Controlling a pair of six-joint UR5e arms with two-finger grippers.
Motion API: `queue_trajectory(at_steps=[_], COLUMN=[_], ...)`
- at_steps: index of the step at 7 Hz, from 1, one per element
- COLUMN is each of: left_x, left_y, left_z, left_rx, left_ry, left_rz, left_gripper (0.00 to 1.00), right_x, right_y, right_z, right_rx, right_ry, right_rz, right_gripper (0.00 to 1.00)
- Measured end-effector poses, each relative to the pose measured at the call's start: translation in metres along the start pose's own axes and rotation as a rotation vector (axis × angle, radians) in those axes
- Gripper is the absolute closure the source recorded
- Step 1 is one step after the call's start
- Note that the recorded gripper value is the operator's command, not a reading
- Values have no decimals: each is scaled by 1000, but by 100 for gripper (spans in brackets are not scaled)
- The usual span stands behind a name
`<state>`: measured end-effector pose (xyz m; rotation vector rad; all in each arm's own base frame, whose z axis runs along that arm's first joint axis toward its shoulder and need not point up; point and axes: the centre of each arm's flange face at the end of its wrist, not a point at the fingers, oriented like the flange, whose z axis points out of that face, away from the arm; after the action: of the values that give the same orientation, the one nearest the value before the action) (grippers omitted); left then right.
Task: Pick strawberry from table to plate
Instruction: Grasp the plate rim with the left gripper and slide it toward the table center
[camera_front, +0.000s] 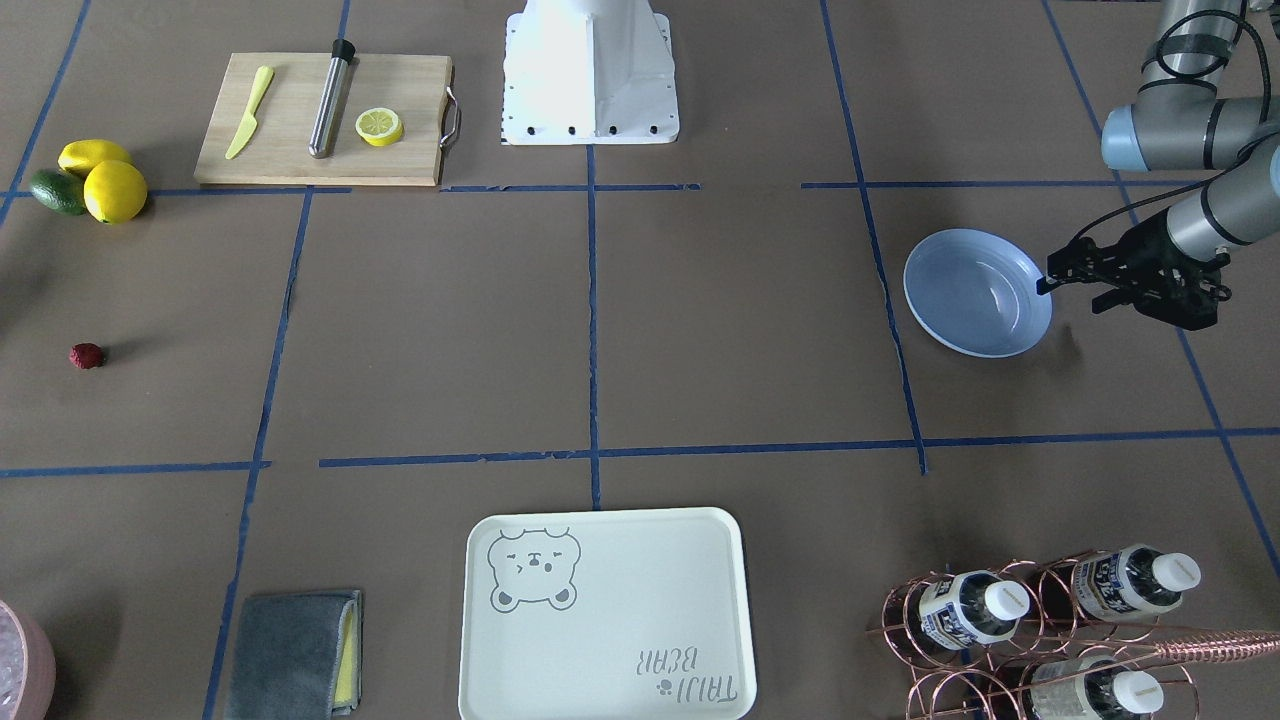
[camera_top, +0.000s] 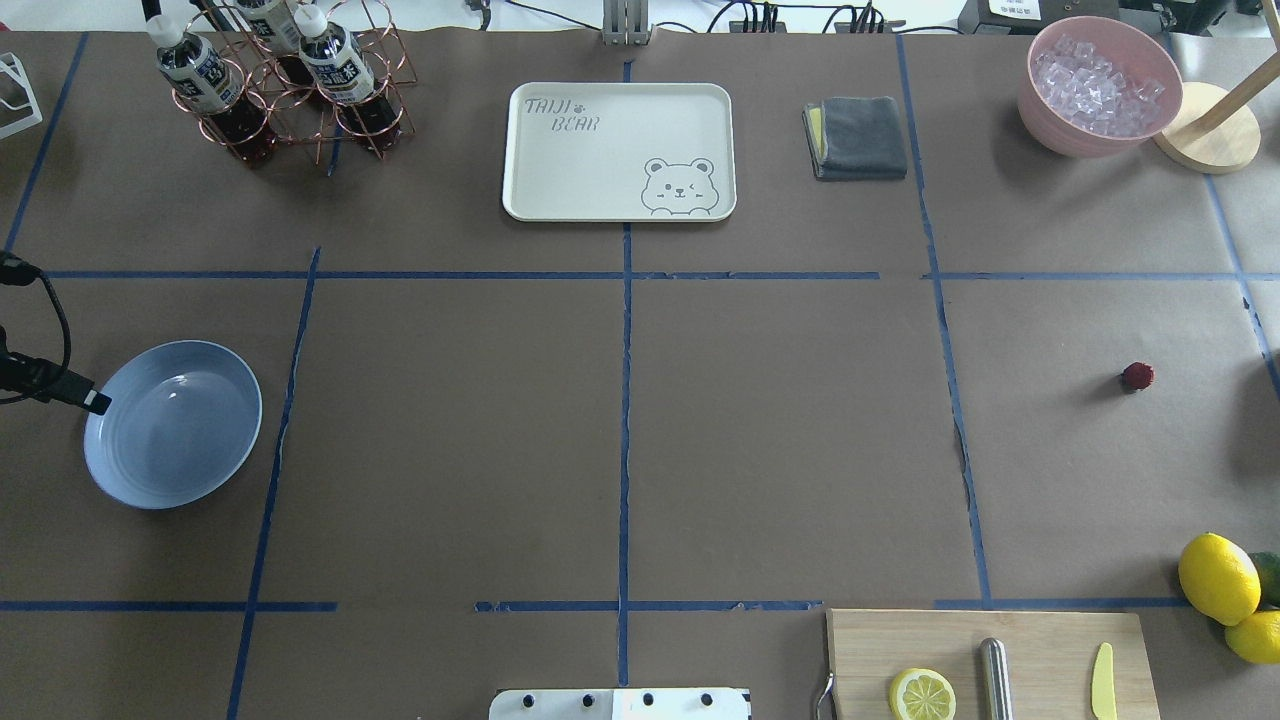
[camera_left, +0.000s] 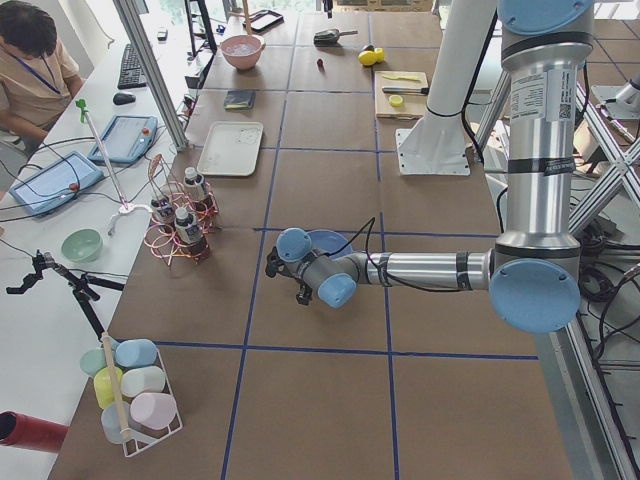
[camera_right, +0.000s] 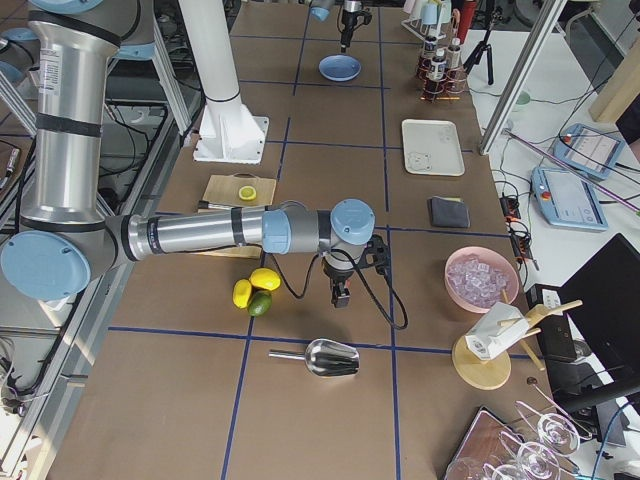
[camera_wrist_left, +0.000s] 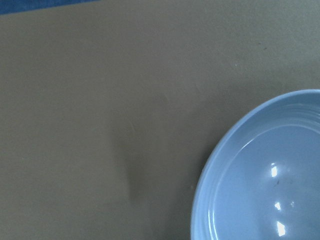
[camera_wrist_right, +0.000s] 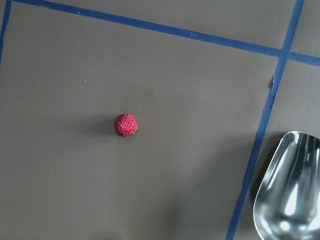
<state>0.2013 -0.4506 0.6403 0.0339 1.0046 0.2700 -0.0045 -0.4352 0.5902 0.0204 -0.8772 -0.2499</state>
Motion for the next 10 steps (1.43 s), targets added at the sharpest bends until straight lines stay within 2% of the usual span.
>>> queue_trajectory(at_steps=[1,4,6,8,9,10], left_x=[3,11,43,124,183,260], left_y=[-3,-7,-15,-50,-73,-93], left_z=[5,3,-16,-48,-46,-27], left_rx=[-5,0,36,105,109,98], left_ry=[1,6,38,117,171,218], left_rz=[5,16,2,-73,-112,-164], left_gripper=[100,100,100,100,100,100], right_x=[0,-1,-3,-5,-6,-8], right_y=[0,0,-2,-4,-4,-4], right_z=[0,1,0,0,0,-1], right_rx=[-1,-3,0,2,3,4], right_ry=[0,0,0,-3,-9,-16], right_rz=[-1,-3,-7,-12,-14,-15], right_gripper=[0,0,0,0,0,0])
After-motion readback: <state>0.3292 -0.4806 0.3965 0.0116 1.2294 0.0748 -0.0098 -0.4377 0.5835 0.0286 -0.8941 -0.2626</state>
